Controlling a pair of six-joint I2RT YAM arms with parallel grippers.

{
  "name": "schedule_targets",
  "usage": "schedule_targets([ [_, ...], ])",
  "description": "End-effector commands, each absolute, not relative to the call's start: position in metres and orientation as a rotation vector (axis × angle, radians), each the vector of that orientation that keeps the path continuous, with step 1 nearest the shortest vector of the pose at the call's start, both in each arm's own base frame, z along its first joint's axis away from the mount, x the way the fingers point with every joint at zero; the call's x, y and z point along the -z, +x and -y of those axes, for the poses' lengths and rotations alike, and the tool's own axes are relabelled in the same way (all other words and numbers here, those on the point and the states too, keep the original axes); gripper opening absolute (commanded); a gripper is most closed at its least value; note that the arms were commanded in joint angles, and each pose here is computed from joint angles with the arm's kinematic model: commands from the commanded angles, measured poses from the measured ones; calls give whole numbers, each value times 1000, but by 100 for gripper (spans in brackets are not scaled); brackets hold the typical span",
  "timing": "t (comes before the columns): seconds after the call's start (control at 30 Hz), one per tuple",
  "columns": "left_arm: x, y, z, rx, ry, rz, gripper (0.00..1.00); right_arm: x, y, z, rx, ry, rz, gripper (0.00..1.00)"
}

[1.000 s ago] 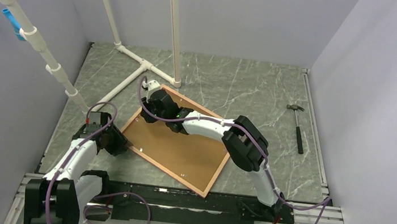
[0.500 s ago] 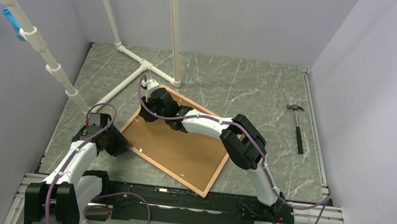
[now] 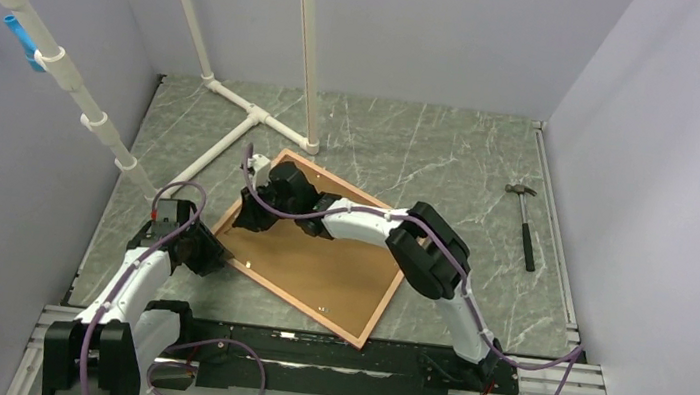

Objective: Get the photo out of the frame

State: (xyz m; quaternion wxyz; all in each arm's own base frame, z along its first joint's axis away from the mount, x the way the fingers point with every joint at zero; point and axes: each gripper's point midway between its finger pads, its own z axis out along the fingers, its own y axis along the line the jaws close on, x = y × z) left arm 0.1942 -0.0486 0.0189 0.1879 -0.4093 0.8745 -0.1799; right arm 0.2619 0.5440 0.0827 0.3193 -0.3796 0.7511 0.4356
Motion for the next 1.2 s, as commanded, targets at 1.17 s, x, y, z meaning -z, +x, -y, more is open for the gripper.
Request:
schedule_targets([
  [1.17, -2, 172, 50, 470, -1168, -2547, 40, -94, 427, -346, -637, -157, -2072, 0],
])
